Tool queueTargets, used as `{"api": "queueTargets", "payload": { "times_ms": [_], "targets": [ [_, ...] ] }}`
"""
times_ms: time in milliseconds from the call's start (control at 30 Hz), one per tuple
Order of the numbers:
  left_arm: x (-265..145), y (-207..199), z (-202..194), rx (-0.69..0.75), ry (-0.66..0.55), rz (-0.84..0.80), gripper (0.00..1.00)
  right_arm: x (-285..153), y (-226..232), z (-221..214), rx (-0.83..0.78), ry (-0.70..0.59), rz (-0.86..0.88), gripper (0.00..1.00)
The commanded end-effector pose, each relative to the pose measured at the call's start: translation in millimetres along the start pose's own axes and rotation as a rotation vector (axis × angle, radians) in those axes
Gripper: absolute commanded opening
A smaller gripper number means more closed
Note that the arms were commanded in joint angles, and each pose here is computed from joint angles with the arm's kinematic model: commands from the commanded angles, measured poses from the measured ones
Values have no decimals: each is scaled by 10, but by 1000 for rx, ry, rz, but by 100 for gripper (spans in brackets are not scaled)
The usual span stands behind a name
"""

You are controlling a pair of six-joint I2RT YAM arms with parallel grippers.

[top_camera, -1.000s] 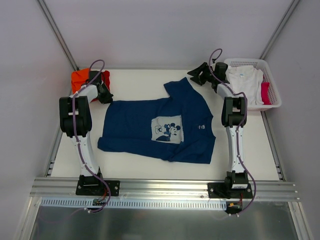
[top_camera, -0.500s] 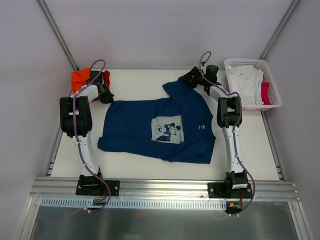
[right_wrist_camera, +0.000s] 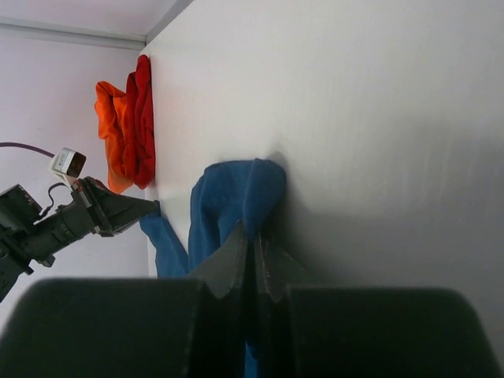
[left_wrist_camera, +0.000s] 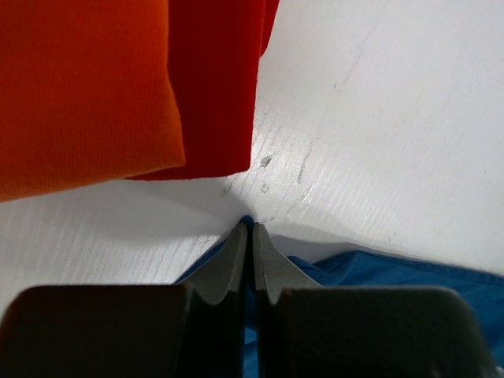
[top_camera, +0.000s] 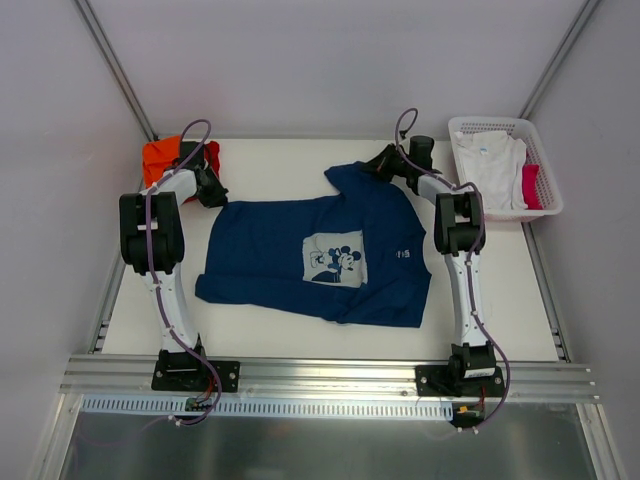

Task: Fold and stack the t-shirts
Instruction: Flatten out the tshirt

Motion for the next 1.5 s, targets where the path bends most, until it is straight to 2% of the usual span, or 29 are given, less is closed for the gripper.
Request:
{"api": "queueTargets", "payload": {
  "times_ms": [0, 133, 167, 233, 267, 367, 400, 467, 500, 567, 600, 667, 700, 733, 933, 1100, 1167, 1267, 1467],
  "targets": [
    [-75, -64, -46, 9, 23, -4, 0, -235, 636, 174, -121, -34, 67, 0],
    [-314, -167, 105, 35, -40, -27, 0, -403, 868, 142, -175, -42, 58, 0],
    [-375, -205, 135, 43, -54, -36, 0, -506, 1104, 154, -210, -54, 70, 0],
    [-570, -303, 234, 62, -100, -62, 0, -610, 1226, 116, -268, -62, 51, 0],
    [-639, -339, 258, 65, -113, -74, 0, -745, 1482, 110, -305, -74, 58, 0],
    [-957, -477, 346, 90, -177, -111, 0, -914, 1739, -11, -383, -78, 42, 0],
    [-1033, -501, 355, 97, -192, -117, 0, -1070, 2033, -46, -427, -98, 65, 0],
    [-1354, -604, 430, 120, -262, -140, 0, -1213, 2181, -129, -474, -105, 49, 0],
    [-1445, -625, 420, 128, -276, -150, 0, -1389, 2460, -179, -520, -128, 67, 0],
    [-1819, -710, 471, 148, -351, -186, 0, -1548, 2622, -283, -569, -134, 51, 0],
    [-2074, -740, 479, 156, -400, -208, 0, -1741, 2841, -340, -608, -165, 59, 0],
    [-2336, -764, 468, 166, -450, -230, 0, -1923, 2995, -469, -660, -176, 47, 0],
    [-2609, -782, 451, 174, -503, -254, 0, -2002, 3030, -519, -673, -191, 30, 0],
    [-2741, -784, 431, 178, -529, -265, 0, -2235, 3257, -617, -714, -223, 47, 0],
    [-3855, -746, 165, 213, -762, -366, 0, -2973, 3721, -1077, -852, -326, 48, 0],
    [-4761, -630, -201, 231, -980, -457, 0, -3781, 4148, -1558, -951, -476, 115, 0],
    [-4987, -598, -317, 240, -1032, -486, 0, -3993, 4194, -1685, -998, -521, 125, 0],
    [-5470, -528, -583, 262, -1149, -550, 0, -4545, 4379, -2014, -1065, -641, 191, 0],
    [-6126, -409, -973, 290, -1319, -637, 0, -5140, 4572, -2423, -1161, -783, 303, 0]
  ]
}}
Point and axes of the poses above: each gripper's point midway between its finger pads, its own x axis out along the fingers, its own y axis along the line the jaws close on, z = x × y, the point moved 2 cm from there along -x, back along the fingers, and after that the axes turned 4 degrees about x, right-handed, at the moved point
